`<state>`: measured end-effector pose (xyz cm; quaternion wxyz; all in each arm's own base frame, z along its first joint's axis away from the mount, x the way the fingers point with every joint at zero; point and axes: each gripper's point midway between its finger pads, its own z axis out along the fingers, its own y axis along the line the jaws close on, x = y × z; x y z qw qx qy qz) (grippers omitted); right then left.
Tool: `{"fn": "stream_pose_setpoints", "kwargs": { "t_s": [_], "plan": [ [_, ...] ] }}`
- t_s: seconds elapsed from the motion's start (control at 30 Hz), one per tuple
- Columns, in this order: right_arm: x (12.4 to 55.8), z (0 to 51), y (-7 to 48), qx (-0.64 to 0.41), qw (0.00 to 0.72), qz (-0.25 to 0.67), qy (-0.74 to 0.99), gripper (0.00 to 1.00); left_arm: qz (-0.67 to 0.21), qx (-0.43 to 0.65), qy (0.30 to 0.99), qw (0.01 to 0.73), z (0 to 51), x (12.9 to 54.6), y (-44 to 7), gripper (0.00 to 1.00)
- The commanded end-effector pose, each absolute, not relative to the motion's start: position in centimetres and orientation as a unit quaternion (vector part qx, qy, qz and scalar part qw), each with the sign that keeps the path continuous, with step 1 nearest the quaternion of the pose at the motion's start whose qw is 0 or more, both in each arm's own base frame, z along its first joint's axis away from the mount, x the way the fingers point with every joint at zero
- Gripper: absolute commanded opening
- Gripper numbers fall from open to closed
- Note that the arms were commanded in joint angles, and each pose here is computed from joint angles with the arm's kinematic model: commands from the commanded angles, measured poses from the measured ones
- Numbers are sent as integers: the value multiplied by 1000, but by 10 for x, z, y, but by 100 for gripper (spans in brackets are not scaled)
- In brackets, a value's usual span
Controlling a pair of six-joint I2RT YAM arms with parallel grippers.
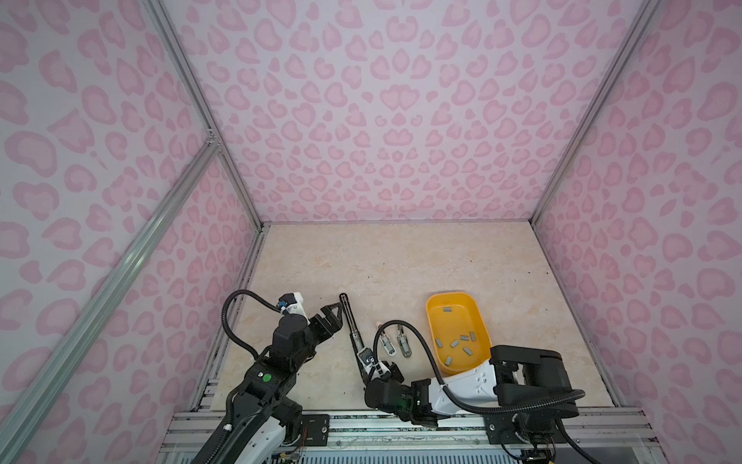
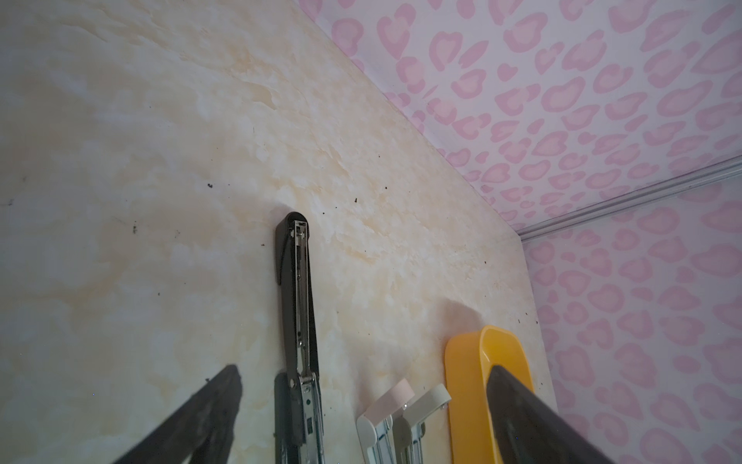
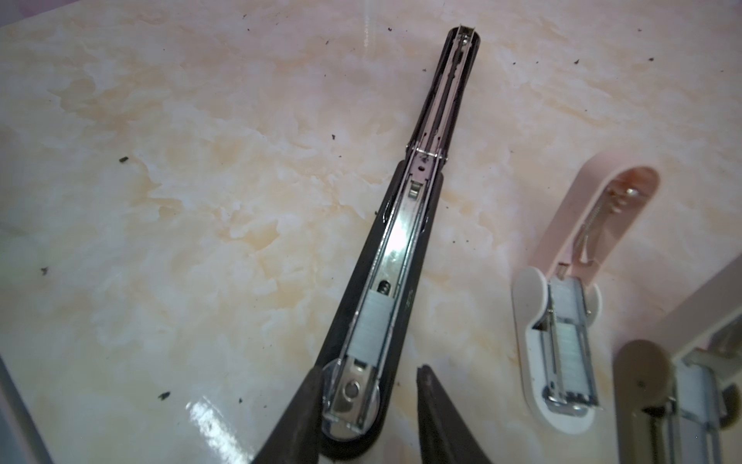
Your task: Load the staples into the stapler
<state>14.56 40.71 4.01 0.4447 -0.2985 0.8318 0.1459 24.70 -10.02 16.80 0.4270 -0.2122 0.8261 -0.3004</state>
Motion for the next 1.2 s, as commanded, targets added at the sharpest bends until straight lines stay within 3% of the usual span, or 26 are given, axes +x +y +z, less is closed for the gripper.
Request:
{"fn": "stream_pose_setpoints", "kwargs": {
  "t_s": [0.0, 0.3, 0.87, 1.17],
  "plan": [
    [149, 39, 410, -303, 443, 152, 830, 33, -304, -199, 842, 400, 160, 240, -106, 96],
    [154, 34, 410, -314, 441, 160, 825, 32, -316, -218, 843, 376, 138, 225, -104, 96],
    [149, 37, 396, -257, 406, 212, 851, 3, -290, -264, 852, 347, 87, 224, -96, 96],
    [143, 37, 391, -233, 374, 250, 862, 0, -303, -275, 841, 355, 77, 232, -100, 96]
  ]
}}
